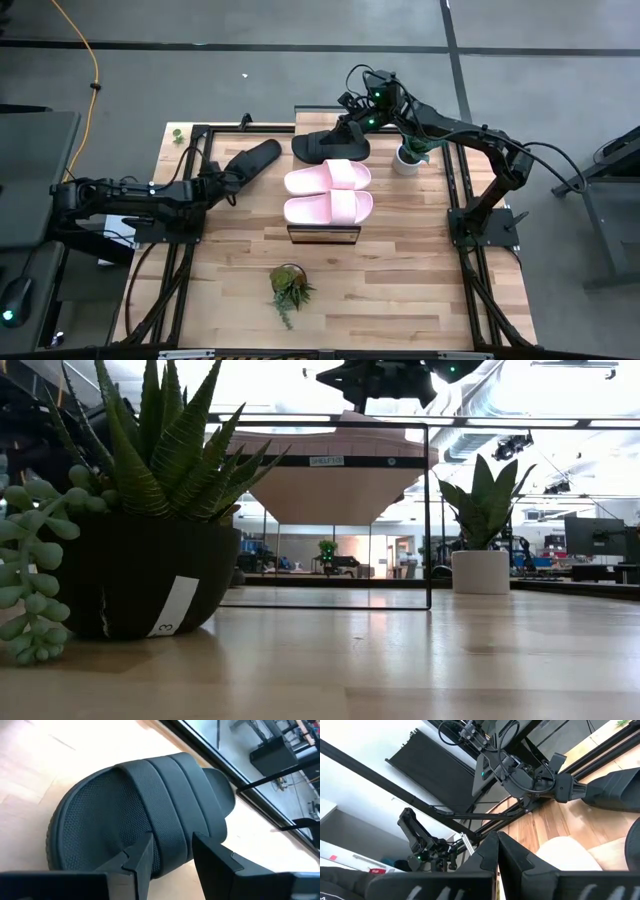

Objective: Pick and place slides into the shelf
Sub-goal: Put the black slide on the shelf

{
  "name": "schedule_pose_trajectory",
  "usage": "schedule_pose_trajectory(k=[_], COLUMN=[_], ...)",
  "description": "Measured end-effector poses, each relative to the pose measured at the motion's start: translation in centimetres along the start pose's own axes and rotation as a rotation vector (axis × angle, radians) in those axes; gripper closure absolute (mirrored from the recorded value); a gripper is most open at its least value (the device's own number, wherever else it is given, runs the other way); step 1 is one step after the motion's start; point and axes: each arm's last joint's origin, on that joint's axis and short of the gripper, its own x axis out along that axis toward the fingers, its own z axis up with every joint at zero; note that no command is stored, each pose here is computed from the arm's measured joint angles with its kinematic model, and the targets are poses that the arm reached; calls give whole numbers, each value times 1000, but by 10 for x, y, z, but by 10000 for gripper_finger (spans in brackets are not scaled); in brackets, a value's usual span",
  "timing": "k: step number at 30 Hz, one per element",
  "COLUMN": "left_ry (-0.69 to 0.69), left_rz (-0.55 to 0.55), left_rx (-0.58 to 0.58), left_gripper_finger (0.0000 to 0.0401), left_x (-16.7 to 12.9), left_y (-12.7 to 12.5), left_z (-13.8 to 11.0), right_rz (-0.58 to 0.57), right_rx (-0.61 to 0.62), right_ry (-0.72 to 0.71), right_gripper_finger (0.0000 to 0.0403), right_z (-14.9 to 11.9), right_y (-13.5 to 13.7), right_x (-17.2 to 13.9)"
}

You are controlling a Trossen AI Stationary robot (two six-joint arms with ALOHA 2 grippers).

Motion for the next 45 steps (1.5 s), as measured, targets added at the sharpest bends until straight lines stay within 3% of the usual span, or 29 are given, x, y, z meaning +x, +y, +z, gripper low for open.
schedule_pose_trajectory(k=[9,15,21,31,35,41,45], left_ry=[-13,-13,-30,-30,-28,-41,-46], left_rz=[-11,-72,-148,-148,-155,-202,-213], left_rx=[3,-57,7,13,7,9,1], left_gripper_finger=[274,274,274,276,303,386,385], left_x=[2,6,5,5,5,4,4], left_y=[4,17,10,10,9,3,2], left_z=[-1,-7,-6,-6,-5,-4,-4], right_rz=[0,10,13,16,11,8,7], right_rx=[0,-2,3,-7,1,-2,-4], right_ry=[0,7,16,24,32,36,38], right_gripper_finger=[402,402,402,402,402,402,402], right_z=[0,0,-1,-2,-3,-3,-4], right_y=[0,0,0,0,-1,-1,-2], right_x=[0,0,0,0,0,0,0])
